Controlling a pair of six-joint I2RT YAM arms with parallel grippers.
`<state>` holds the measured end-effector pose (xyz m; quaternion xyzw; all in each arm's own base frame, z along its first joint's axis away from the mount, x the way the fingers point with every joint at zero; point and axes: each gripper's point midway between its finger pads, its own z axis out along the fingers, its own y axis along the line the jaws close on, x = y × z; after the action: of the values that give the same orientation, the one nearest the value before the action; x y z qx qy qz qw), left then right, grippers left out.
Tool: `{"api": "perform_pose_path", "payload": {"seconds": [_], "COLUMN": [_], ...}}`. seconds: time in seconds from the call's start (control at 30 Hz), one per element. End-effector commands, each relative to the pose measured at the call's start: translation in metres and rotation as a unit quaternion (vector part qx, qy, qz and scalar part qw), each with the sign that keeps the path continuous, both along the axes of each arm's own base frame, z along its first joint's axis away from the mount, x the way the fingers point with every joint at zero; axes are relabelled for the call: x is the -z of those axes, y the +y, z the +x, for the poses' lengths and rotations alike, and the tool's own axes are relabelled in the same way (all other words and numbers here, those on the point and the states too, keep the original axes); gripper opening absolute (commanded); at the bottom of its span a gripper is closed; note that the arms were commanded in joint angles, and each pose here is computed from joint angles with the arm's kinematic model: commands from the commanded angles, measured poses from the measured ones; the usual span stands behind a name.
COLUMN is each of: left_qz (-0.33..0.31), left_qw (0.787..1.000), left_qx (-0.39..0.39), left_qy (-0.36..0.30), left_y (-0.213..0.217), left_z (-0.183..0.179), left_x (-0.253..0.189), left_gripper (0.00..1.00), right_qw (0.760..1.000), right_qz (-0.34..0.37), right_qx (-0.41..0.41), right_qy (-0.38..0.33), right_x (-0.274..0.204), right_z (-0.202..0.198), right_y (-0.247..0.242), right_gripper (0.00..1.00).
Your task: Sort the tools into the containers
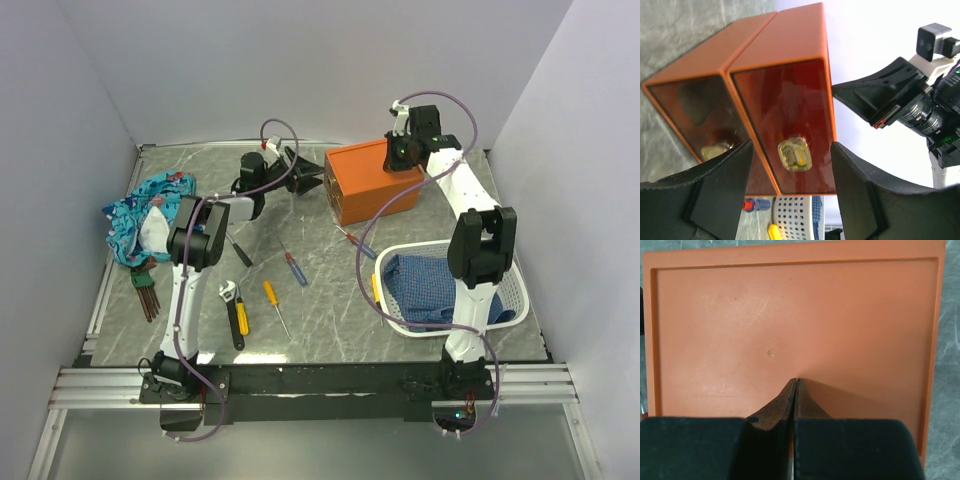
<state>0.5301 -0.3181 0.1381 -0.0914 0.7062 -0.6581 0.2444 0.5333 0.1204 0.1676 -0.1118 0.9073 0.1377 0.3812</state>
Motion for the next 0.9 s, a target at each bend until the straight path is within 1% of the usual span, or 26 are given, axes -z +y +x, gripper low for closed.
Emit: {"api": "perform_pose_path", "payload": {"seconds": [0.0,0.3,0.4,0.47,0.53,0.7,0.87], "left_qz": [-0.017,-0.015,-0.017,-0.015,-0.016,-0.018,-0.016], "left_qw": [0.999,0.999,0.998,0.998,0.998,0.997,0.997], "left_qx": [0.023,0.033,0.037,0.041,0.045,0.051,0.062], "left_qy": [-0.041,-0.032,-0.036,-0.037,-0.041,-0.046,-0.041], "left_y": [-0.012,-0.017,-0.019,-0.021,-0.022,-0.023,-0.027], "left_z": [0.000,-0.002,-0.003,-0.005,-0.006,-0.008,-0.011], "left_x": [-0.018,-0.014,-0.016,-0.015,-0.018,-0.020,-0.018], "left_gripper": [0.69,0.66,0.65,0.63,0.63,0.55,0.51], "right_qw": [1.000,0.999,0.999,0.999,0.999,0.998,0.998], "right_qz": [-0.022,-0.023,-0.028,-0.031,-0.035,-0.042,-0.043], "right_qx": [-0.005,-0.002,-0.002,-0.002,-0.002,-0.001,-0.001], "right_qy": [0.016,0.027,0.028,0.031,0.036,0.043,0.045], "right_x": [0.011,0.017,0.019,0.021,0.025,0.032,0.035], "right_z": [-0.011,-0.016,-0.017,-0.018,-0.020,-0.022,-0.021], "right_y": [-0.004,-0.005,-0.005,-0.007,-0.008,-0.010,-0.010], "right_gripper": [0.00,0.00,0.00,0.00,0.00,0.00,0.00]}}
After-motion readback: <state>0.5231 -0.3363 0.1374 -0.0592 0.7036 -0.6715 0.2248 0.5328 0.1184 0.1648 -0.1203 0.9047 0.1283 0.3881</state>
